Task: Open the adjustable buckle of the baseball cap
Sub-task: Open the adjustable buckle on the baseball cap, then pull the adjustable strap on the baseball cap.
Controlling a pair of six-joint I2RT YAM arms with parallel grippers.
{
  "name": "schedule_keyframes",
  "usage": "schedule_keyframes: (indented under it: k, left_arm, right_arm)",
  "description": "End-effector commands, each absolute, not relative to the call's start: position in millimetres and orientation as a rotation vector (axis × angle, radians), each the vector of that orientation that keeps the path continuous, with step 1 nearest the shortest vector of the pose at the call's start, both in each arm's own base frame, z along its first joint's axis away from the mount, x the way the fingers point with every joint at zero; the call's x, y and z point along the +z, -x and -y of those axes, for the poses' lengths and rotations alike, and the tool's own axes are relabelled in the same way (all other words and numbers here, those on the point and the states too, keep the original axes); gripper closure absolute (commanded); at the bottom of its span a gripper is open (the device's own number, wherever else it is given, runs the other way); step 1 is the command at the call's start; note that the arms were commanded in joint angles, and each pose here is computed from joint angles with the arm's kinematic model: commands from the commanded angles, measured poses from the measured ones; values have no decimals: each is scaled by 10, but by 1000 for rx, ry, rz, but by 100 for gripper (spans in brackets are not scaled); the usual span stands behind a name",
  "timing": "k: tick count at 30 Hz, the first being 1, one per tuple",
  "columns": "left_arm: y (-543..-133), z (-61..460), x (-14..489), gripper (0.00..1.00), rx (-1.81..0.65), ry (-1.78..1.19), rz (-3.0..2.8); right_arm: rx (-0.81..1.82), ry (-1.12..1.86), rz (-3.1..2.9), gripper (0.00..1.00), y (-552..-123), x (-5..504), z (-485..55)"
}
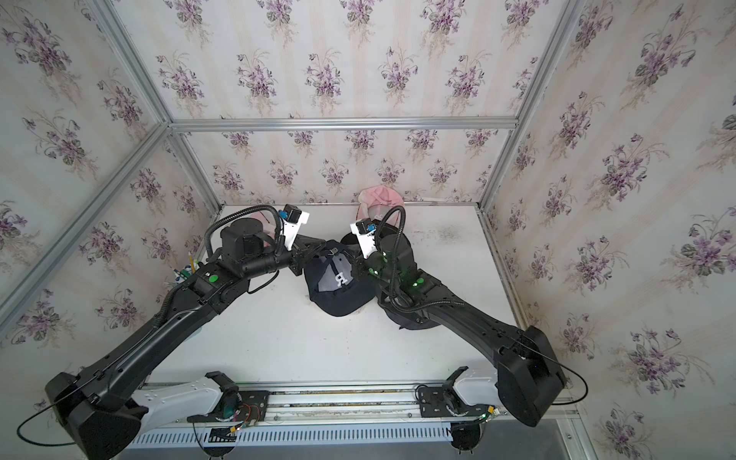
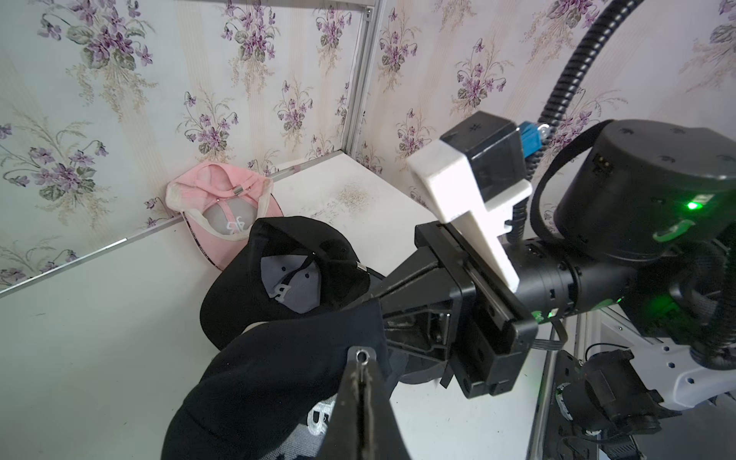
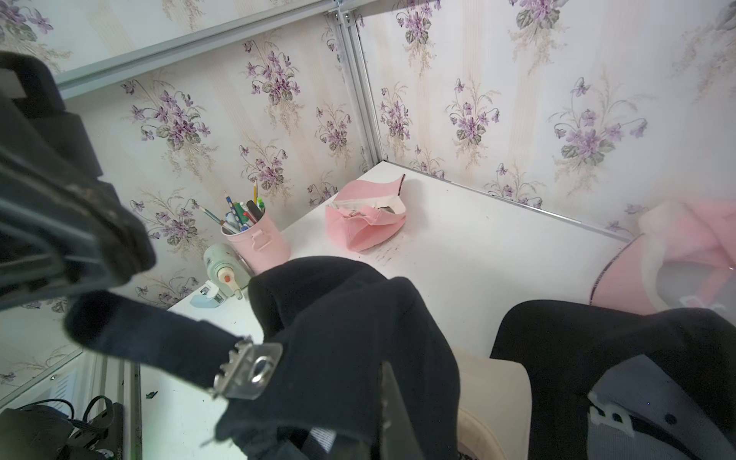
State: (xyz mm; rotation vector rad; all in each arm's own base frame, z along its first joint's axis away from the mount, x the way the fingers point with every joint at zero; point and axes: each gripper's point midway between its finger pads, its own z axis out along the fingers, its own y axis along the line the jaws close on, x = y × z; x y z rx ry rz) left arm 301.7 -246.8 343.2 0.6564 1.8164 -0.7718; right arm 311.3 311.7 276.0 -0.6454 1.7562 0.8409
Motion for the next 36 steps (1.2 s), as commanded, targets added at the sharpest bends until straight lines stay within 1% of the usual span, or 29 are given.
schedule_keyframes:
  k: [1,2,3,4,6,7,11,13,15,22,25,30,36]
  left_arm:
    - [-3051,2451,3573,100,-754,-649,-1750]
    - [-3056,2459,3554,93,-756,-651,-1754]
    - [-3072,2473,3521,82,-759,-653,-1764]
    - [-3088,2492,3494,67,-763,-658,-1773]
    - [-3117,2515,3501,40,-766,-662,-1777]
    - [-3135,2512,3527,33,-756,-659,-1772]
    - [-3215,2389,3725,21,-640,-633,-1701]
    - [-3273,2275,3813,18,-542,-621,-1677]
    - [-3302,2178,3901,17,-492,-608,-1663]
    - [-3277,1802,4115,6,-394,-496,-1612]
    - [-3233,1835,3947,7,-392,-556,-1653]
    - [-3193,1931,3576,13,-427,-618,-1719]
    - [-3109,2087,3442,16,-395,-683,-1653]
  right_arm:
    - [851,624,-1778,100,-3141,2749,-3131]
    - [862,631,-1774,100,-3136,2766,-3149]
    - [873,633,-1772,100,-3134,2788,-3165]
    - [884,638,-1767,100,-3131,2824,-3185]
    - [896,642,-1764,100,-3137,2883,-3212]
    - [899,642,-1761,100,-3147,2933,-3224]
    - [909,629,-1768,100,-3193,3092,-3256]
    - [925,621,-1791,100,-3229,3133,-3279]
    - [949,608,-1816,100,-3277,3165,-3295]
    - [1045,544,-1859,100,-3398,3159,-3247]
    - [1055,541,-1862,100,-3425,3190,-3240]
    - [1066,534,-1864,100,-3477,3291,-3218]
    - [1091,525,-1878,100,-3521,3363,-3218]
